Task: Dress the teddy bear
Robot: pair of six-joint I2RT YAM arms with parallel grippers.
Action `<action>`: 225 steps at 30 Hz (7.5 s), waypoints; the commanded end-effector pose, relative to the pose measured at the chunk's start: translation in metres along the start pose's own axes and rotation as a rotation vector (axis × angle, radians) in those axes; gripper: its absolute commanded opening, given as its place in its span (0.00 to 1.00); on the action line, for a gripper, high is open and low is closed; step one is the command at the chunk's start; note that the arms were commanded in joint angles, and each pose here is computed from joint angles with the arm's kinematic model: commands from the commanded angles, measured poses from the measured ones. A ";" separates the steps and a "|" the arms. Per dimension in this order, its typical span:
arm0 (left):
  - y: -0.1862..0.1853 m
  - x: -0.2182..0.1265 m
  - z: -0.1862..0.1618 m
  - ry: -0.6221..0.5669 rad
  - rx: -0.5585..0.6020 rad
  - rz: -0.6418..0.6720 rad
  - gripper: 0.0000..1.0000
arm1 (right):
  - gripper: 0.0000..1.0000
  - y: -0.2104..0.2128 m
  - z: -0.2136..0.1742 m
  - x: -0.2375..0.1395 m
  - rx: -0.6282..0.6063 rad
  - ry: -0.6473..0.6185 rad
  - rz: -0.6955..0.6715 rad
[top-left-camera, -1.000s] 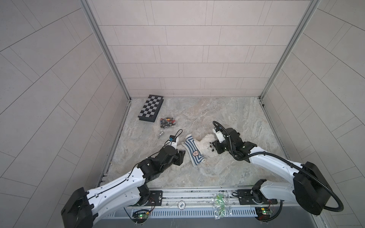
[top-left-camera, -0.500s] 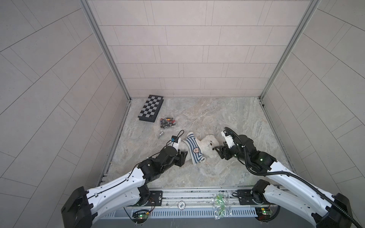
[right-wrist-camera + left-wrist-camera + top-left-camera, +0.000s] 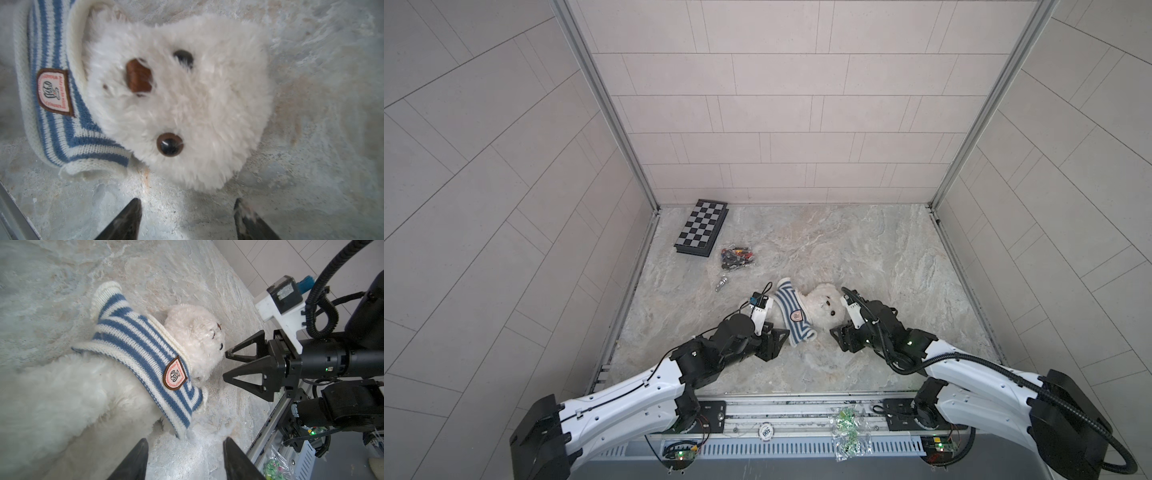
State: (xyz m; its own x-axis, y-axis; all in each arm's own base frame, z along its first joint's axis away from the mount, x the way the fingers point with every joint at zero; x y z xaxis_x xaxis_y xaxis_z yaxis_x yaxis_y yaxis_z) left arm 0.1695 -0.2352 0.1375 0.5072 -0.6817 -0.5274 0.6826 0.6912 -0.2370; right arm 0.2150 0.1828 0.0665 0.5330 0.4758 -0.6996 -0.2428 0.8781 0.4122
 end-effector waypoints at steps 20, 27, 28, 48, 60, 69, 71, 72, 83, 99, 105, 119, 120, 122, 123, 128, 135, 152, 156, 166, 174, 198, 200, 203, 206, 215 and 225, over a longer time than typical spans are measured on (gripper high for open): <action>-0.010 0.066 -0.038 0.101 -0.089 0.020 0.41 | 0.20 0.003 0.009 0.031 0.014 -0.071 0.030; -0.004 0.071 -0.037 0.104 -0.106 0.064 0.18 | 0.04 0.005 0.010 0.023 0.017 -0.087 0.043; -0.002 0.071 -0.040 0.109 -0.110 0.073 0.15 | 0.02 0.006 0.013 0.020 0.016 -0.097 0.048; 0.048 0.039 -0.110 0.286 -0.064 0.221 0.00 | 0.00 0.004 0.040 -0.027 0.010 -0.153 -0.044; 0.008 0.045 -0.067 0.110 -0.054 0.037 0.07 | 0.00 0.018 0.043 -0.033 0.029 -0.161 0.008; -0.001 0.045 -0.061 0.055 -0.120 0.029 0.18 | 0.00 0.031 0.038 -0.035 0.033 -0.170 0.039; -0.003 0.047 -0.061 0.052 -0.130 0.020 0.18 | 0.00 0.031 0.038 -0.035 0.035 -0.173 0.039; -0.004 0.048 -0.060 0.049 -0.133 0.016 0.18 | 0.00 0.032 0.039 -0.036 0.035 -0.174 0.042; 0.001 0.047 -0.080 0.121 -0.156 0.040 0.00 | 0.00 0.031 0.041 -0.039 0.027 -0.183 0.022; 0.057 0.020 -0.126 0.230 -0.124 0.245 0.00 | 0.00 0.020 0.044 -0.052 0.027 -0.197 -0.019; 0.072 0.008 -0.117 0.172 -0.153 0.319 0.00 | 0.00 0.017 0.048 -0.059 0.026 -0.208 -0.031; 0.056 0.013 -0.096 0.125 -0.145 0.238 0.00 | 0.00 0.021 0.045 -0.050 0.037 -0.194 0.003; 0.051 0.017 -0.093 0.121 -0.144 0.208 0.00 | 0.00 0.023 0.044 -0.049 0.037 -0.190 0.010; 0.036 0.025 -0.086 0.115 -0.132 0.151 0.00 | 0.00 0.025 0.041 -0.044 0.040 -0.179 0.022; 0.028 0.029 -0.084 0.118 -0.119 0.131 0.00 | 0.00 0.026 0.040 -0.042 0.039 -0.174 0.027; 0.012 0.045 -0.090 0.163 -0.100 0.104 0.00 | 0.00 0.034 0.039 -0.039 0.018 -0.160 0.054; 0.018 0.033 -0.088 0.162 -0.086 0.134 0.18 | 0.00 0.049 0.034 -0.039 -0.086 -0.132 0.126; 0.076 -0.015 -0.013 0.086 -0.105 0.220 0.51 | 0.00 0.086 0.039 -0.044 -0.536 -0.112 0.184; 0.109 0.000 -0.013 0.109 -0.172 0.312 0.51 | 0.00 0.083 0.049 -0.040 -0.493 -0.102 0.203; 0.123 0.010 -0.041 0.212 -0.135 0.371 0.52 | 0.04 0.040 0.084 -0.018 -0.298 -0.065 0.084; 0.108 -0.004 -0.006 0.119 -0.147 0.294 0.43 | 0.20 0.019 0.101 -0.018 -0.218 -0.099 0.023; 0.175 0.023 0.061 0.133 -0.205 0.414 0.59 | 0.44 0.027 0.083 -0.053 -0.197 -0.110 0.033; 0.177 0.030 0.054 0.164 -0.209 0.406 0.59 | 0.45 0.031 0.078 -0.055 -0.199 -0.107 0.043; 0.177 0.041 0.043 0.195 -0.229 0.379 0.59 | 0.47 0.038 0.072 -0.058 -0.213 -0.103 0.050; 0.174 0.050 0.036 0.206 -0.244 0.344 0.59 | 0.49 0.046 0.066 -0.061 -0.235 -0.096 0.058; 0.171 0.054 0.015 0.233 -0.263 0.330 0.59 | 0.50 0.088 0.038 -0.049 -0.283 -0.043 0.200; 0.148 0.052 0.000 0.217 -0.273 0.283 0.57 | 0.50 0.112 0.024 -0.028 -0.275 -0.013 0.260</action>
State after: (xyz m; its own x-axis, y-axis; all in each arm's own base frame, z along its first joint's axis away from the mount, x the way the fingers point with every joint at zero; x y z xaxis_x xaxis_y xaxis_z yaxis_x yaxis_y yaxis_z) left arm 0.3032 -0.1608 0.0690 0.4980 -0.3768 -0.7810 0.3417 0.9130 -0.2227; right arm 0.1882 0.2620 0.1429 0.4160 0.6716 -0.6131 -0.5923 0.7117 0.3777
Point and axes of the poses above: each gripper's point midway between its finger pads, its own x axis out along the fingers, its own y axis along the line the jaws close on, z = x × y, the point moved 1 cm from there along -x, back along the fingers, and after that the axes turned 14 degrees about x, right-handed, at the moved point
